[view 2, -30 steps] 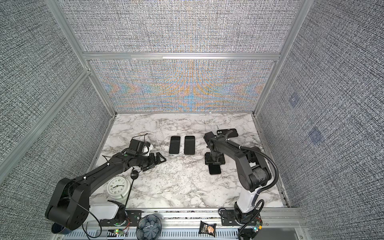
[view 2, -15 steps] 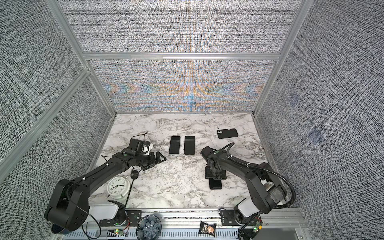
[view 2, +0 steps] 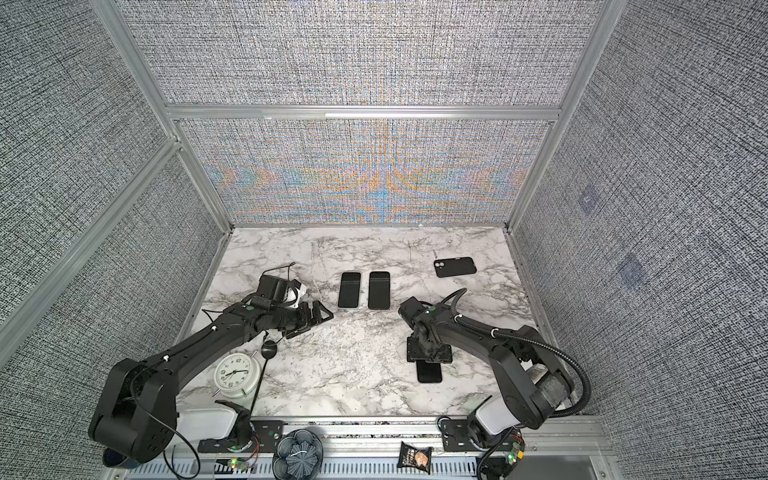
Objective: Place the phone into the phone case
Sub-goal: 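Lower the pink-edged phone onto the table and open the right gripper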
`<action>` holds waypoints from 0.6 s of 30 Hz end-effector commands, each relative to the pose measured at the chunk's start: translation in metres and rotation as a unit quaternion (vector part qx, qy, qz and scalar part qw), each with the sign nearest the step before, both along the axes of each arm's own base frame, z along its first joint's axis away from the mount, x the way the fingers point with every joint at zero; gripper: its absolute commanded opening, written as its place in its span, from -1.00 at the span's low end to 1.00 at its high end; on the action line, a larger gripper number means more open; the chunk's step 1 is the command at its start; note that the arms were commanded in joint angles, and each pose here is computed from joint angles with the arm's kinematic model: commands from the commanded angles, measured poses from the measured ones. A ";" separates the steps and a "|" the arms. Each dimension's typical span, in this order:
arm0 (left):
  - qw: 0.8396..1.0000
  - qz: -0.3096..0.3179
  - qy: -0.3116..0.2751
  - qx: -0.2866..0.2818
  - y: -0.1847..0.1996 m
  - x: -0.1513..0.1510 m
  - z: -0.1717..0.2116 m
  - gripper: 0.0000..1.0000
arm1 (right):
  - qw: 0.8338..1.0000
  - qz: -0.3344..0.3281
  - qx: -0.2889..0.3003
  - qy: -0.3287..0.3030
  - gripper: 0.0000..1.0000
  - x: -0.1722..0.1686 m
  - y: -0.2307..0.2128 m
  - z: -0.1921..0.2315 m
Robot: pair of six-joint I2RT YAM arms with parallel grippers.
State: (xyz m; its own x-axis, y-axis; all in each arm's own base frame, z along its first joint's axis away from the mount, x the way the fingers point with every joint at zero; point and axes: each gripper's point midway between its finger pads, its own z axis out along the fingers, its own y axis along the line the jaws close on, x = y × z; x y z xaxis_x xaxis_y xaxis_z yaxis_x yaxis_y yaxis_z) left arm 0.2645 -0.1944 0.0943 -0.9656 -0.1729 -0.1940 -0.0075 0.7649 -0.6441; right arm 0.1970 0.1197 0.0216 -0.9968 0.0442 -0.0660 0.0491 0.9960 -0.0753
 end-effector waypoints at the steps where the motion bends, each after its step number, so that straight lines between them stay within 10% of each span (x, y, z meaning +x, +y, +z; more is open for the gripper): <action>1: 1.000 -0.007 -0.001 -0.002 -0.003 0.004 0.001 0.97 | 1.000 0.000 -0.011 -0.003 0.71 -0.002 -0.005 0.002; 8: 1.000 -0.017 -0.013 0.000 -0.009 0.018 0.019 0.97 | 0.997 0.022 0.000 -0.073 0.74 0.035 0.005 0.061; 18: 0.999 -0.041 -0.010 -0.013 -0.037 0.034 0.022 0.97 | 0.980 -0.036 0.009 -0.196 0.72 0.208 -0.042 0.109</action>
